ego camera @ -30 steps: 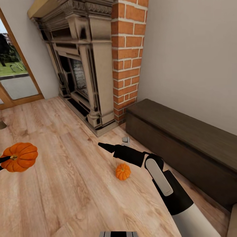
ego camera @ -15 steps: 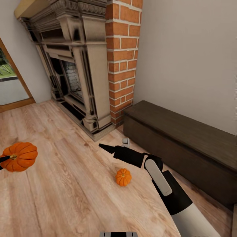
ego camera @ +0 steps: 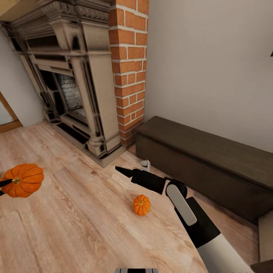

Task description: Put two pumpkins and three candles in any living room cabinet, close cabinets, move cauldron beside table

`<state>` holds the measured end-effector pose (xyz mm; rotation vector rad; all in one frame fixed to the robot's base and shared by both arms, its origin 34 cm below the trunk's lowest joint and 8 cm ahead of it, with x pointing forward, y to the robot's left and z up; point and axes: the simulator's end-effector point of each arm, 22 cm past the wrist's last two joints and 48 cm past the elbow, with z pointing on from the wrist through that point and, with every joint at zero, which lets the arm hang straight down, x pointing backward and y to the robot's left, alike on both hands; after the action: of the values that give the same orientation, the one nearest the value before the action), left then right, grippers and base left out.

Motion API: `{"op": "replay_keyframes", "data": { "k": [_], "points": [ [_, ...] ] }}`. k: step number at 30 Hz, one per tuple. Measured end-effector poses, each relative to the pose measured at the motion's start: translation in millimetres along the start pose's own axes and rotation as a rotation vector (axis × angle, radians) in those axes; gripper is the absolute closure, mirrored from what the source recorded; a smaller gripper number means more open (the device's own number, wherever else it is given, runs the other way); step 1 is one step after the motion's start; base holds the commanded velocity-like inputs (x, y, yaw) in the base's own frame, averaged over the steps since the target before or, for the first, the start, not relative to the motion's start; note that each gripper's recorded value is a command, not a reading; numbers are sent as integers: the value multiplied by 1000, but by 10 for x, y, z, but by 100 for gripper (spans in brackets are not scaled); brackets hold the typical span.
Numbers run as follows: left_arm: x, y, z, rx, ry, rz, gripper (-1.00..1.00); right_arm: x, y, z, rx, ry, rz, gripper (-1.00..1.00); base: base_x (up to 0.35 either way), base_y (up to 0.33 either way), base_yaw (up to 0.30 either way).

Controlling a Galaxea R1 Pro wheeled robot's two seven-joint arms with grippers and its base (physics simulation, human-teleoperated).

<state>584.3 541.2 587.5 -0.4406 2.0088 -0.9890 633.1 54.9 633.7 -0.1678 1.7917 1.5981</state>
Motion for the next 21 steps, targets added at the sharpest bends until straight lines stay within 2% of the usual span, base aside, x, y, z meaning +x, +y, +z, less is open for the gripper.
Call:
{"op": "replay_keyframes", "data": {
  "k": [4,10,15,21],
  "points": [
    [3,-25,3,9,-3,-1,100,66,-217,-3,57,3,26,-100,-75,19,-241],
    [14,-33,0,12,-4,-4,100,32,-640,-83,275,-3,15,-100,87,79,-241],
    [18,-47,1,16,-5,-4,100,4,-778,-131,359,-10,6,-100,148,83,-242],
    [-4,-50,-29,16,-14,-5,100,-116,-971,-195,424,-86,-3,-100,46,110,-242]
  ]
}}
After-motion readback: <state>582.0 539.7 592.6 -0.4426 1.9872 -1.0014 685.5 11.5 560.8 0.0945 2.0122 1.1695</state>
